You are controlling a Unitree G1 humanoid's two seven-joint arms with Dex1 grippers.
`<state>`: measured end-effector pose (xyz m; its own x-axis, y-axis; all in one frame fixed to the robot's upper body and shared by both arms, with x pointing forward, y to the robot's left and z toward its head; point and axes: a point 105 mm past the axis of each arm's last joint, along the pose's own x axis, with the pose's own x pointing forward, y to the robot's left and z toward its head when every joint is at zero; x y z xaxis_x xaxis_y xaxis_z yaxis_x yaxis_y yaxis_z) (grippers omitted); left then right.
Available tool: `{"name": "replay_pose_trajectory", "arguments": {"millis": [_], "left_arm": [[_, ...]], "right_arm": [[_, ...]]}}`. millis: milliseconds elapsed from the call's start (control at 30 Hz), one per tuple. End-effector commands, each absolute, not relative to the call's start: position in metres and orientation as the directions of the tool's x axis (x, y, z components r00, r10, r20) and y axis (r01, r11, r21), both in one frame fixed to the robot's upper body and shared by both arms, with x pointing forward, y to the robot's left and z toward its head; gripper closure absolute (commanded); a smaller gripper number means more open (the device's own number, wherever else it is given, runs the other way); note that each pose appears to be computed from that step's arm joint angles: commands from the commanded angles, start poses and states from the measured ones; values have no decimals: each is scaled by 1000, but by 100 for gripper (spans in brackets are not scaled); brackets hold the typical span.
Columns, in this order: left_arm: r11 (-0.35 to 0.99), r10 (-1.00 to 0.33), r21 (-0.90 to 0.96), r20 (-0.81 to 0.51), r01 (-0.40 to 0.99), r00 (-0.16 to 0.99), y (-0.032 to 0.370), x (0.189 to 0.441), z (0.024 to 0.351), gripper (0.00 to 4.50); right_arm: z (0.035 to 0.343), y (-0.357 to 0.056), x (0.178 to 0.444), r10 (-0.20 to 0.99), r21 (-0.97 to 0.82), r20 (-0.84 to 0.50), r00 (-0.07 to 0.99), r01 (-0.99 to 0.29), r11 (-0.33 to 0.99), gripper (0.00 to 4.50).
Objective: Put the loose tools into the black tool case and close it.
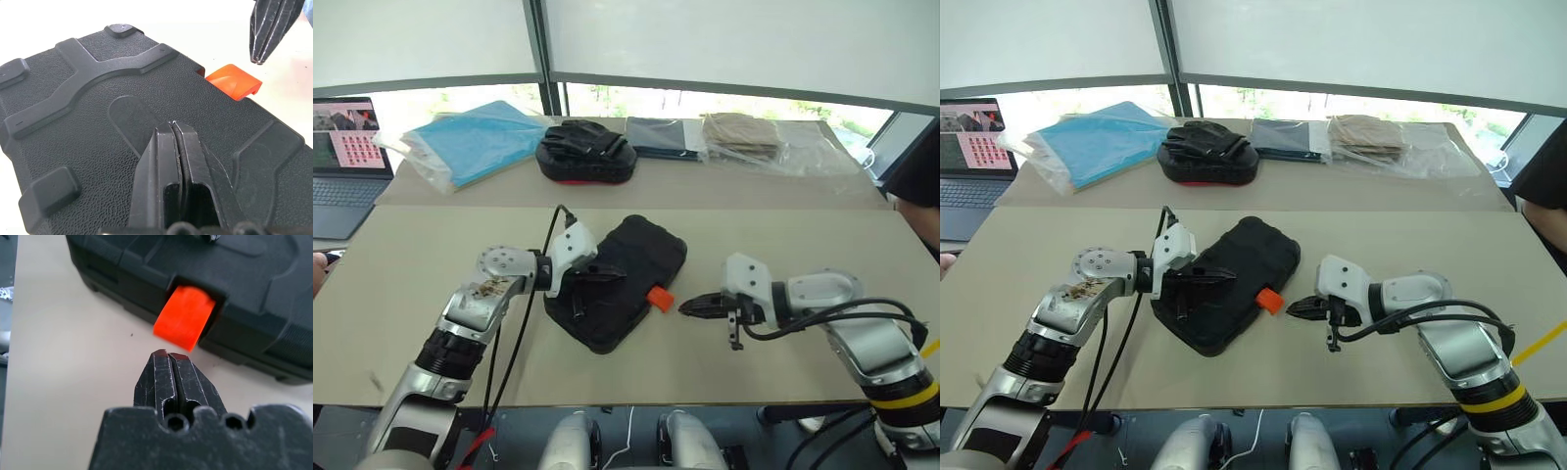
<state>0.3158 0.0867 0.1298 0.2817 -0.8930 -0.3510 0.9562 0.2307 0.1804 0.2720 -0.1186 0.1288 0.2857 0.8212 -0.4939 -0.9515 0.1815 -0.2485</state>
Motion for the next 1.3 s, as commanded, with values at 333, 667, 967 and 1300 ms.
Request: {"name": "replay_pose_trajectory", "arguments": {"millis": [333, 667, 967, 1300], "left_arm": [[241, -880, 63, -407, 968, 246, 82, 309, 106, 440], [242, -875, 58, -418, 969, 243, 81, 309, 102, 440], [240, -872, 54, -427, 969, 240, 79, 309, 99, 440], [239, -871, 45, -432, 970, 235, 78, 309, 93, 440]], "right_arm": [[130, -105, 282, 841, -286, -456, 291, -943, 171, 450], [129, -89, 288, 849, -295, -462, 256, -947, 125, 450], [125, -78, 303, 847, -303, -464, 258, -945, 122, 450], [116, -66, 307, 832, -278, -502, 234, -955, 101, 450]]}}
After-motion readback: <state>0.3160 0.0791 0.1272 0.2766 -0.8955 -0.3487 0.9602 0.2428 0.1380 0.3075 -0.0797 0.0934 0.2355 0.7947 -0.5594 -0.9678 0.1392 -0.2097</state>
